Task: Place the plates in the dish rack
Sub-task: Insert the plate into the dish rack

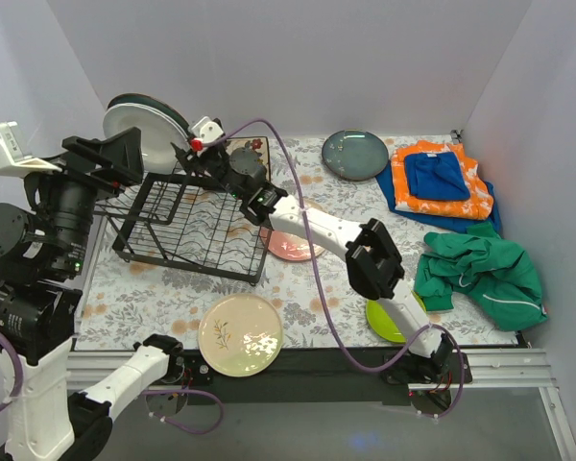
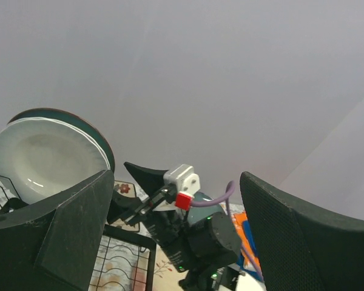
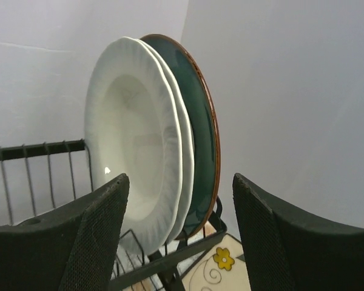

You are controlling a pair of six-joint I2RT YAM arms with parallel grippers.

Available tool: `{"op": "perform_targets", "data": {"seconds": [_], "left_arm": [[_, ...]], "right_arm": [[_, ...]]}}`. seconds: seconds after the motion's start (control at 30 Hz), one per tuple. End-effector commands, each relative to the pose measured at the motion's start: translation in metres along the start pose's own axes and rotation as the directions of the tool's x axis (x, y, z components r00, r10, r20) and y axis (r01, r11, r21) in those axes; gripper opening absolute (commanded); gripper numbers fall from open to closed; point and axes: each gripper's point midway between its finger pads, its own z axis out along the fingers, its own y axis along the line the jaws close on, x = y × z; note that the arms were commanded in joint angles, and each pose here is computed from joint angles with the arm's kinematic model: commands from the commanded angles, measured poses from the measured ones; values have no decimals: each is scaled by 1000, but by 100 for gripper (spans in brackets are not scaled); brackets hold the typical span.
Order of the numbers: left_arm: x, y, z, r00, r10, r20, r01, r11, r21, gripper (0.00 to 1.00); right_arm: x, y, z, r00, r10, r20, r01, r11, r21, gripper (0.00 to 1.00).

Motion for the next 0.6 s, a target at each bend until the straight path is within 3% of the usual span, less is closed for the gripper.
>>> {"op": "perform_targets", "data": {"seconds": [0.0, 0.03, 0.1, 0.13, 0.17, 0.23, 0.3, 0.33, 0.4, 0.47, 0.5, 0.57], "left_arm": [[15, -5, 5, 999, -16, -40, 18, 999, 35, 83], [19, -6, 7, 998, -23, -51, 25, 999, 37, 83], [33, -7, 9, 995, -27, -92, 32, 998, 53, 83], [38, -7, 10, 994, -33, -107, 39, 998, 54, 83], [44, -8, 10, 991, -43, -125, 51, 997, 57, 83], [66, -8, 13, 981, -47, -188, 61, 996, 66, 83], [82, -11, 13, 968, -65, -242, 88, 993, 84, 83], [95, -10, 15, 959, -68, -276, 93, 992, 81, 83], [111, -11, 16, 942, -84, -325, 117, 989, 86, 83], [133, -18, 16, 913, -84, -400, 144, 982, 122, 83], [138, -19, 17, 903, -92, -420, 156, 980, 121, 83], [157, -23, 17, 870, -91, -485, 179, 974, 140, 83]], "right_arm": [[-115, -13, -26, 978, 30, 204, -13, 996, -84, 76], [-135, -18, -36, 973, 30, 229, -5, 994, -111, 77], [-115, -11, -54, 984, 48, 174, -13, 981, -193, 80], [-135, -22, -67, 979, 54, 195, -9, 974, -225, 80], [-108, -20, -80, 991, 61, 117, -28, 965, -261, 81], [-112, -35, -100, 994, 77, 75, -48, 943, -330, 82], [-68, -40, -127, 992, 91, -85, -116, 923, -367, 82], [-66, -55, -142, 988, 100, -118, -139, 909, -393, 82], [-28, -64, -172, 953, 130, -272, -233, 890, -392, 82], [-18, -80, -199, 932, 128, -340, -277, 855, -438, 83], [6, -83, -226, 881, 153, -447, -364, 823, -436, 84], [14, -81, -254, 860, 133, -493, -393, 789, -473, 84]]}}
